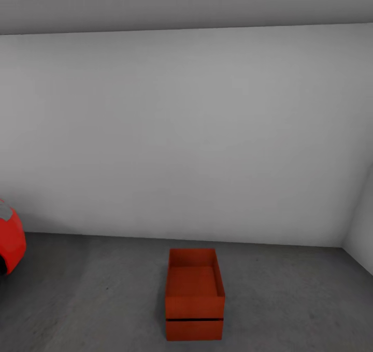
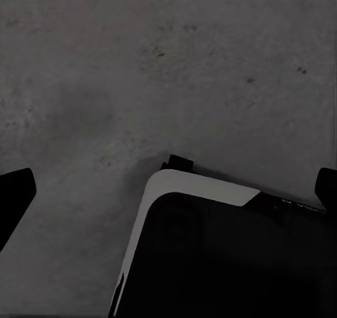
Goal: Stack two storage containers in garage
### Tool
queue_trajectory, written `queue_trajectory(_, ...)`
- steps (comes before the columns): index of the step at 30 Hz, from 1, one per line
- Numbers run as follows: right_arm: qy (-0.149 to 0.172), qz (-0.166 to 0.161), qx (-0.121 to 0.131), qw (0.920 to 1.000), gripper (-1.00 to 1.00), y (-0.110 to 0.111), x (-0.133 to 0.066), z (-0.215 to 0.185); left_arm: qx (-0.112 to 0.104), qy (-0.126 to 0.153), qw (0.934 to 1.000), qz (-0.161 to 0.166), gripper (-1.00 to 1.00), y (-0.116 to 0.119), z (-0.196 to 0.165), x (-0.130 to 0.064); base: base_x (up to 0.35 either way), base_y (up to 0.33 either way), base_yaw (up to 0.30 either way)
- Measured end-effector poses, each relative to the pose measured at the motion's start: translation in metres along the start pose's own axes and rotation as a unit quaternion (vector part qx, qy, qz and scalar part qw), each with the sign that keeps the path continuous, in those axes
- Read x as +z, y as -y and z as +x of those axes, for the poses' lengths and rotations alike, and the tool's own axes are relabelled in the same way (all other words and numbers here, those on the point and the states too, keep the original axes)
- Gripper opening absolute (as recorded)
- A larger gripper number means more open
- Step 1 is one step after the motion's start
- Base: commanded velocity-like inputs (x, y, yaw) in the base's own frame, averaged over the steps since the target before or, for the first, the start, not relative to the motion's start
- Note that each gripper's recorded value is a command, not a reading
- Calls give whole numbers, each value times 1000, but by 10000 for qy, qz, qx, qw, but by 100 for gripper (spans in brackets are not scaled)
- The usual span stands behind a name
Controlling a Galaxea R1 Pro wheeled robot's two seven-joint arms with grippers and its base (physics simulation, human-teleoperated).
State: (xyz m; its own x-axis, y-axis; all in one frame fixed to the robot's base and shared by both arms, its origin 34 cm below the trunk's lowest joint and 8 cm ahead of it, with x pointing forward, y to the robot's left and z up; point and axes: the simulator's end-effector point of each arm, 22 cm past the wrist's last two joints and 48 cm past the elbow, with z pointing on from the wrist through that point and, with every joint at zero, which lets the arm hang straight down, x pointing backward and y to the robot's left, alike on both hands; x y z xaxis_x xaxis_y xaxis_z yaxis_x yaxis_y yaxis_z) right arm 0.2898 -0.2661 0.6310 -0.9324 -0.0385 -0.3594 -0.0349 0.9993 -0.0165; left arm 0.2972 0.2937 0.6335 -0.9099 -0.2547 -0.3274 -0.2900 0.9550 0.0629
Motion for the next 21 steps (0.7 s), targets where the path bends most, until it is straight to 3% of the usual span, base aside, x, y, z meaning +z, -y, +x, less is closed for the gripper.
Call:
queue_trajectory(13,-3,-22,-25,10000,100,-3,0,1,-36,5,10000,-16,100,-3,-1,0,0,0,0)
queue_trajectory(21,0,-92,-20,10000,100,-14,0,0,24,-74,9992,-392,100,-63,-7,4,0,0,0)
